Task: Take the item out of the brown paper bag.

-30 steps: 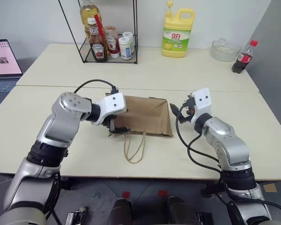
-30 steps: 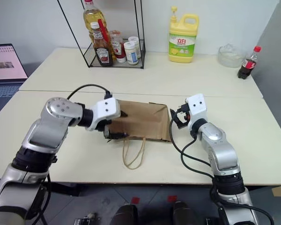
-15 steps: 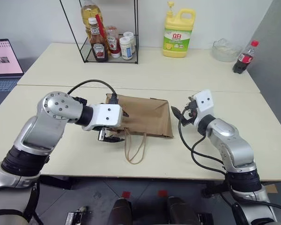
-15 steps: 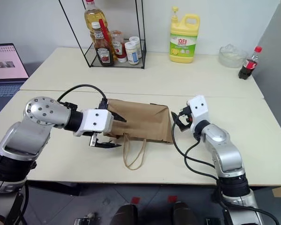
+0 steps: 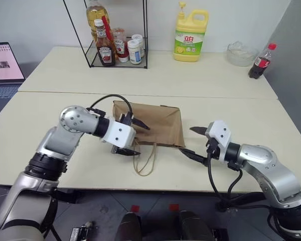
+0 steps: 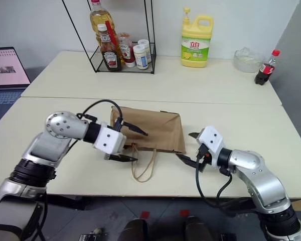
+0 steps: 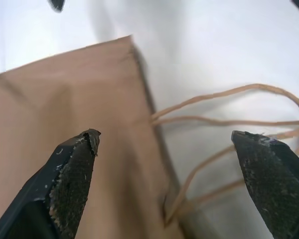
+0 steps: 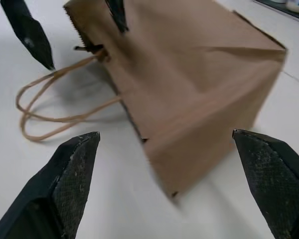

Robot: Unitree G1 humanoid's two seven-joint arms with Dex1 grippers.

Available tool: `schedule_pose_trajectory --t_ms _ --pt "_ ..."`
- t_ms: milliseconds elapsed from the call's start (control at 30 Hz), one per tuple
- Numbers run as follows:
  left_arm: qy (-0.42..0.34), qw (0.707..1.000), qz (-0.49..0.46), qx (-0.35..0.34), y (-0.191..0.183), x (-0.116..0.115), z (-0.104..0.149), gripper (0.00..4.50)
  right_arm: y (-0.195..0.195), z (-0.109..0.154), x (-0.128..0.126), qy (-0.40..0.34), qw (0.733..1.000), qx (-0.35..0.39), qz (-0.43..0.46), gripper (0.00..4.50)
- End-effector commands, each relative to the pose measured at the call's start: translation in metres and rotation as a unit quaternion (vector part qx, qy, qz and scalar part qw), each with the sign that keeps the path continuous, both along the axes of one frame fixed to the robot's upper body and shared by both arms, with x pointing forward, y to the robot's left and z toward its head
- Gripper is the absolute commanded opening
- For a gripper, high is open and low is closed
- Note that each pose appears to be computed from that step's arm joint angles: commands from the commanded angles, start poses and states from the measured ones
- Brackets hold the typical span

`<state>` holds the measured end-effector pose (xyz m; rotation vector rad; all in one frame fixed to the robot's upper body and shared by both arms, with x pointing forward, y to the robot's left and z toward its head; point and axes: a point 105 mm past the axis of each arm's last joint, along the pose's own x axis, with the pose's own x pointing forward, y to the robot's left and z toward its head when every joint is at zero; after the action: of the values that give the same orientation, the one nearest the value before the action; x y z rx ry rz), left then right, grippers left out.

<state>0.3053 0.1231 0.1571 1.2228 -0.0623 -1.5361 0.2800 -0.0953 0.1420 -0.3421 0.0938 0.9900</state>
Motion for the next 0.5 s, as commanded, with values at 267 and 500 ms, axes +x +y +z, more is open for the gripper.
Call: schedule_pose_trajectory --t_ms 267,500 --pt "-0.024 0.999 -0.035 0.006 -0.003 0.006 0.014 4.5 0.002 0.01 -0.008 -0.03 0.999 -0.005 0.013 4.48" --pt "-0.012 0.999 -0.032 0.039 0.009 0.005 0.024 4.5 0.0 0.0 -0.01 -0.023 1.0 -0.004 0.012 4.48"
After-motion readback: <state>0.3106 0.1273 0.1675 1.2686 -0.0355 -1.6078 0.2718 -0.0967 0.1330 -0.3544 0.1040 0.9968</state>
